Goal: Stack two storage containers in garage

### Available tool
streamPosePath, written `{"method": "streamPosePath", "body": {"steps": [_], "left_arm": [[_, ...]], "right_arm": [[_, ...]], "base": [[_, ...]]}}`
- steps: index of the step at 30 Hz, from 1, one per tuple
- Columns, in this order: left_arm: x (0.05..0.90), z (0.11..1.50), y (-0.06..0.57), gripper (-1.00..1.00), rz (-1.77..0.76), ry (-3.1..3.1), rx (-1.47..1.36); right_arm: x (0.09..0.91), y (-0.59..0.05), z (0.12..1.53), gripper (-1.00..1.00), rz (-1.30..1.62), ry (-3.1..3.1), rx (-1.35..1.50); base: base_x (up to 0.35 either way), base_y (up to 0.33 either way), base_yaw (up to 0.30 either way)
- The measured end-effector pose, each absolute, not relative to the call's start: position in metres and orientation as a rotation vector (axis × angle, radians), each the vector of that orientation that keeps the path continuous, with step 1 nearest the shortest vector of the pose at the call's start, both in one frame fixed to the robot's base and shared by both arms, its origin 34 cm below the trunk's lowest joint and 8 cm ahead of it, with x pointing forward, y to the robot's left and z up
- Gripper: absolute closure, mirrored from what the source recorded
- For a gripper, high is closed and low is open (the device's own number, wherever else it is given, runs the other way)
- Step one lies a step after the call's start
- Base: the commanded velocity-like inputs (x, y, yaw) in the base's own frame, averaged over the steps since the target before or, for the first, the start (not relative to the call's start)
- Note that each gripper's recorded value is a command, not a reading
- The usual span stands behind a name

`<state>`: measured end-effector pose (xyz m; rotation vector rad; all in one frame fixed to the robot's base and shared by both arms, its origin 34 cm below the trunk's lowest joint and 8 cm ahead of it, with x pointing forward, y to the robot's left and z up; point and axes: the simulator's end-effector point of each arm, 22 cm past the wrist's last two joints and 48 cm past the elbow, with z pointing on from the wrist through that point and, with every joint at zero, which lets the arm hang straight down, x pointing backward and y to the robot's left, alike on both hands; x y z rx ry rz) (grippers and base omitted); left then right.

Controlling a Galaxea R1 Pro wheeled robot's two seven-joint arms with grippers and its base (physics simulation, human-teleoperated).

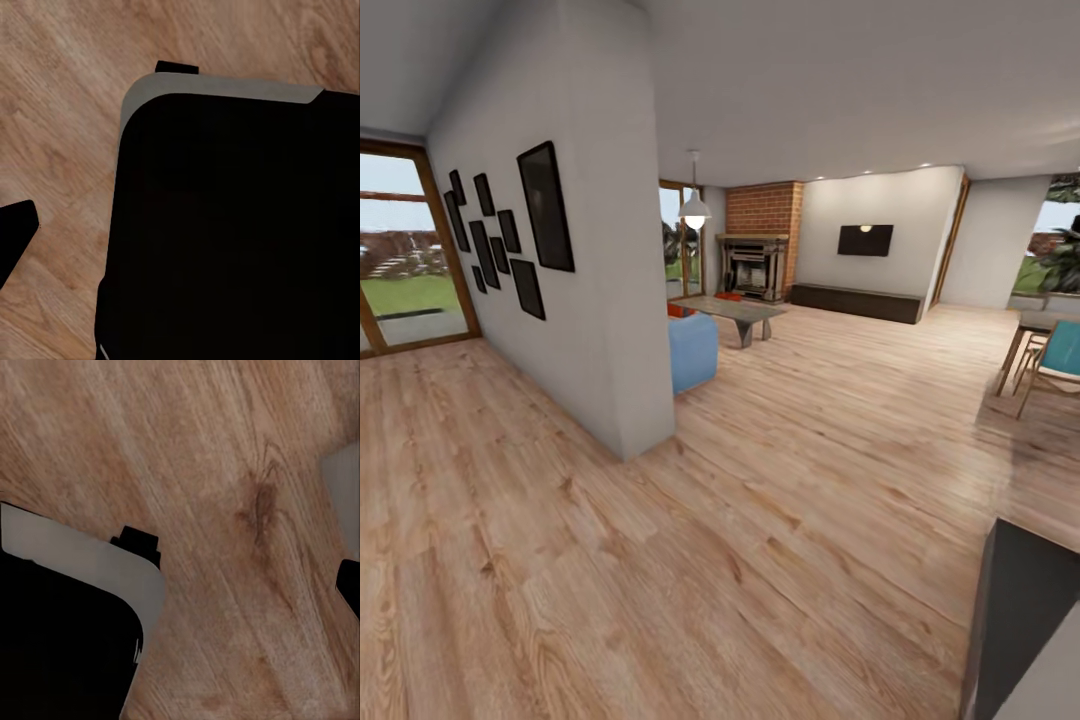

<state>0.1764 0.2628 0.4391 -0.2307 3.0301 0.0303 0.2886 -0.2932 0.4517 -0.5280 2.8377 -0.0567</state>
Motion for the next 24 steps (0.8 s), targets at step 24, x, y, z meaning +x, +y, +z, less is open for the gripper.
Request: {"method": "streamPosePath", "body": {"steps": [24], "left_arm": [[0.1754,0.4390,0.2628,-1.00,0.032,3.034,-0.231]], "right_arm": [[0.2887,-0.2908,0.4516,-1.00,-0.052,2.837,-0.528]], "base": [[0.324,0.120,-0.158]]}}
